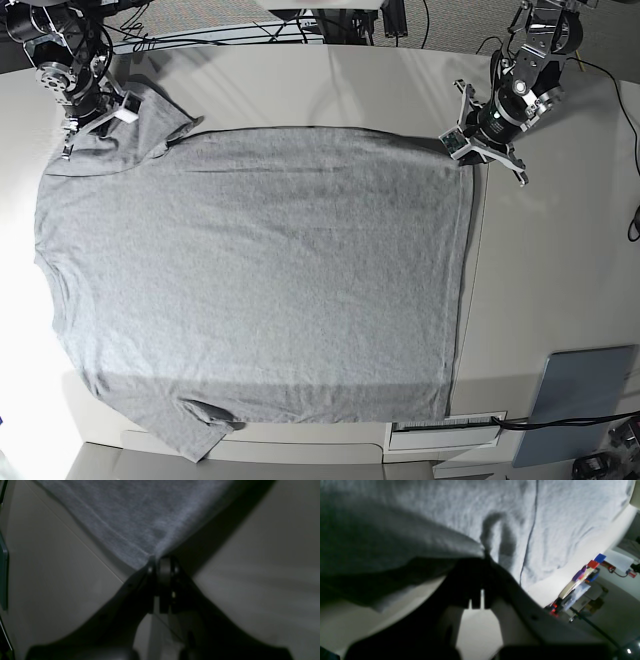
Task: Fold the T-shirt properly
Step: 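Lift the shoulder corners and pull them toward the robot base, then lay the collar edge down across the shirt body with both grippers, then drag the shirt toward the robot base with both grippers, then release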
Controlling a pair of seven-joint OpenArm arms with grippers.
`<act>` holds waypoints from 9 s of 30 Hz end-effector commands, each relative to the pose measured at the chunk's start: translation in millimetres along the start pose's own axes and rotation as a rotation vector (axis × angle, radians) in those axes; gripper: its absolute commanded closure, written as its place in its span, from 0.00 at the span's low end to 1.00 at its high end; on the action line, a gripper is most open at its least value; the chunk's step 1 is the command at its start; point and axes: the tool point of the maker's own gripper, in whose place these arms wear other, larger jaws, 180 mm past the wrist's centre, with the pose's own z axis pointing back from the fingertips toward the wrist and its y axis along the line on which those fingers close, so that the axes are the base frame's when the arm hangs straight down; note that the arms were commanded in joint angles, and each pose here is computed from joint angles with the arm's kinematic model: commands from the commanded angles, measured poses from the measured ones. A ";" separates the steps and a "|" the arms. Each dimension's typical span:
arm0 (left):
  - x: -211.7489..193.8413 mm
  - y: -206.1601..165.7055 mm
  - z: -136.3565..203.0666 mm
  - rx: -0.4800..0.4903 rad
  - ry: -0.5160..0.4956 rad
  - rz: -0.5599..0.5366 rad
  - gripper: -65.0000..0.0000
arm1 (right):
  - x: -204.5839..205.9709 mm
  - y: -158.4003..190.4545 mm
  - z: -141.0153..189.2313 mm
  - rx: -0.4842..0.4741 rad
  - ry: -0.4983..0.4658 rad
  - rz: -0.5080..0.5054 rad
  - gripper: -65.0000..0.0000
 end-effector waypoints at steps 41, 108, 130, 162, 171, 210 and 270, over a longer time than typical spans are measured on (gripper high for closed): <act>-52.6 -68.6 80.7 -0.239 0.133 0.352 1.00 | -15.9 62.1 113.4 -0.244 0.078 0.021 1.00; 16.5 100.9 14.8 0.189 -0.107 0.479 1.00 | 72.7 -208.9 21.5 -0.655 -0.181 -0.194 1.00; 14.8 131.2 8.7 0.251 -0.113 0.548 1.00 | 58.7 -222.3 26.3 -0.712 -0.129 -0.254 1.00; 15.1 155.8 12.2 0.342 -0.135 0.585 0.55 | 54.5 -234.5 26.0 -0.769 -0.133 -0.418 0.61; 12.6 154.3 11.5 0.338 -0.120 0.589 0.55 | 28.3 -242.2 25.8 -0.745 -0.093 -0.561 0.61; -4.2 67.8 -41.0 0.046 -0.064 0.926 1.00 | -31.7 -98.0 -46.4 -0.234 0.086 -1.247 1.00; -75.9 -83.9 42.1 -0.105 0.197 0.806 1.00 | -103.8 -3.1 -0.9 -0.120 0.230 -1.178 1.00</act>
